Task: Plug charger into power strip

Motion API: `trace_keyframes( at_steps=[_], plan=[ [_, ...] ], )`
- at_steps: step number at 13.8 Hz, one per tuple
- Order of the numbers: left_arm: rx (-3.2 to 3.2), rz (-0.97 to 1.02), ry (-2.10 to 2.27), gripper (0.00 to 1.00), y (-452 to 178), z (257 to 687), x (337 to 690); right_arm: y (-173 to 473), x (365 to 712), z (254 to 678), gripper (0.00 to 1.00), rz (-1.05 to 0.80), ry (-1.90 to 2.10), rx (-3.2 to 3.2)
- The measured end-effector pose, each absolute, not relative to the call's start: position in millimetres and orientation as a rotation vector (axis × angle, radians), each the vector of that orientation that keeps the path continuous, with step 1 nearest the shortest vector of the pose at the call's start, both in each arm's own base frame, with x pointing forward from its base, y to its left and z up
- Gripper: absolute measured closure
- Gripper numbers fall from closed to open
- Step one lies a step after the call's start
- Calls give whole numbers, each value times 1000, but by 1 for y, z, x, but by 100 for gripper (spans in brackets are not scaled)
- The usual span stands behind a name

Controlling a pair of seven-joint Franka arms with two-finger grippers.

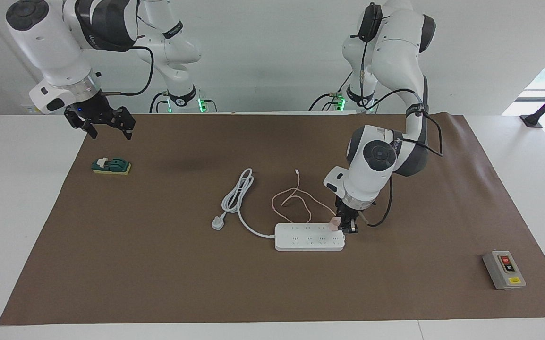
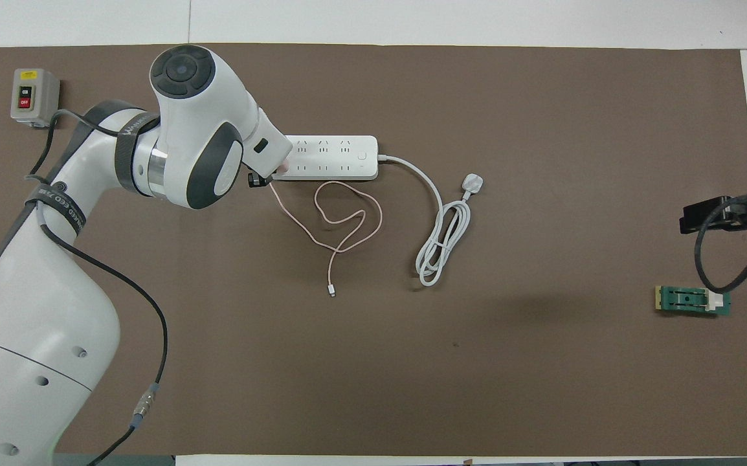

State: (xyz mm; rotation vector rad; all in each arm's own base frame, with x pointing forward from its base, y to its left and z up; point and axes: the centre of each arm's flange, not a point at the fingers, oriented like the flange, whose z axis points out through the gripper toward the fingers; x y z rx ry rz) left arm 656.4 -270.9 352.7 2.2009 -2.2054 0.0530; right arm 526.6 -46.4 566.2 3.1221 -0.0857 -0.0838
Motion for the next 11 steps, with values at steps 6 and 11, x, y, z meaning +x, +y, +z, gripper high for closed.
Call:
trace_keyframes(
  at_steps=[6,11],
  plan=[
    [2127,28,-2331,97,-281,347,654,-46,527,566,0,-84,-86,3122],
    [2045,23,-2414,97,-284,347,653,-46,527,566,0,-84,-86,3122]
  ],
)
